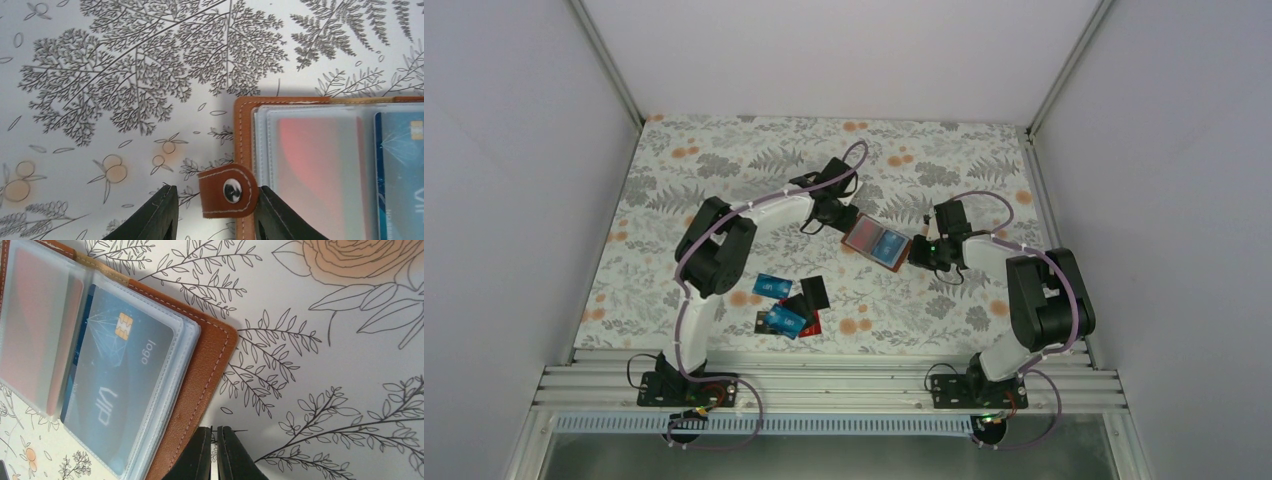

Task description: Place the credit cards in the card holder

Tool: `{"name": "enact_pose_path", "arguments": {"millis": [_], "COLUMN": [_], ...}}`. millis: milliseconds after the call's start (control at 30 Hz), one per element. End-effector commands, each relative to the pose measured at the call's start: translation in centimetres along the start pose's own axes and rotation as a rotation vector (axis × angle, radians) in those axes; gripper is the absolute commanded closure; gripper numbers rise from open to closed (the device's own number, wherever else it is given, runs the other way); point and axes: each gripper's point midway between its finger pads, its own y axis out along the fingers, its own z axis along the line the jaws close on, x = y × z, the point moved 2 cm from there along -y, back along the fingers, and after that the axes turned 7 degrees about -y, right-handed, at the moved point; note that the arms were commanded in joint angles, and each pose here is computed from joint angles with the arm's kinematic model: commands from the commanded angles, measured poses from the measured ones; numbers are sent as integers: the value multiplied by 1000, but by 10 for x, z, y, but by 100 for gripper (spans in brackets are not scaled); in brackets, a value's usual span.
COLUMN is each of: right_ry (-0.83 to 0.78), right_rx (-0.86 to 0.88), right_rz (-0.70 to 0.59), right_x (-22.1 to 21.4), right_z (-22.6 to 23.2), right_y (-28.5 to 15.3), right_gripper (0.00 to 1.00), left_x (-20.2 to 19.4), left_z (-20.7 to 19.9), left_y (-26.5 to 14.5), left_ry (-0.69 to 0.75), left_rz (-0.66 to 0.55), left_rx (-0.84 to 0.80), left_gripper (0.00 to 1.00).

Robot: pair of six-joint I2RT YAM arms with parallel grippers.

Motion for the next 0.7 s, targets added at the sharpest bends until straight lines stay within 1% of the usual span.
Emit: {"name": "enact_pose_path", "arguments": {"millis": [0, 100, 300, 333, 467, 533, 667], "right_ry": [7, 8, 7, 7, 7, 7, 14], "right_rx": [-71, -70, -70, -70, -52, -25, 83], "right_rz": [87, 88, 89, 90, 88, 91, 109], "right_x": [-22, -22, -22, -23, -21, -22, -26], "right_z": [-15, -15, -15, -14, -11, -6, 9], "right_y": [11, 11, 11, 11, 8, 7, 4], "right_gripper": [92, 92, 92, 92, 92, 92, 89], "left_x": [3, 6, 4, 4, -4, -9, -29], "left_z": [-4, -1, 1, 1, 1, 2, 6], "left_y": [11, 15, 17, 16, 9, -2, -16], "left_ry": [-33, -39, -51, -54, -82, -103, -156], "left_rz": [-5, -6, -12, -17, -21, -33, -30], "left_rx": [-58, -40, -36, -38, -47, -54, -55], "left_gripper": [63, 69, 94, 97, 98, 98, 98]}}
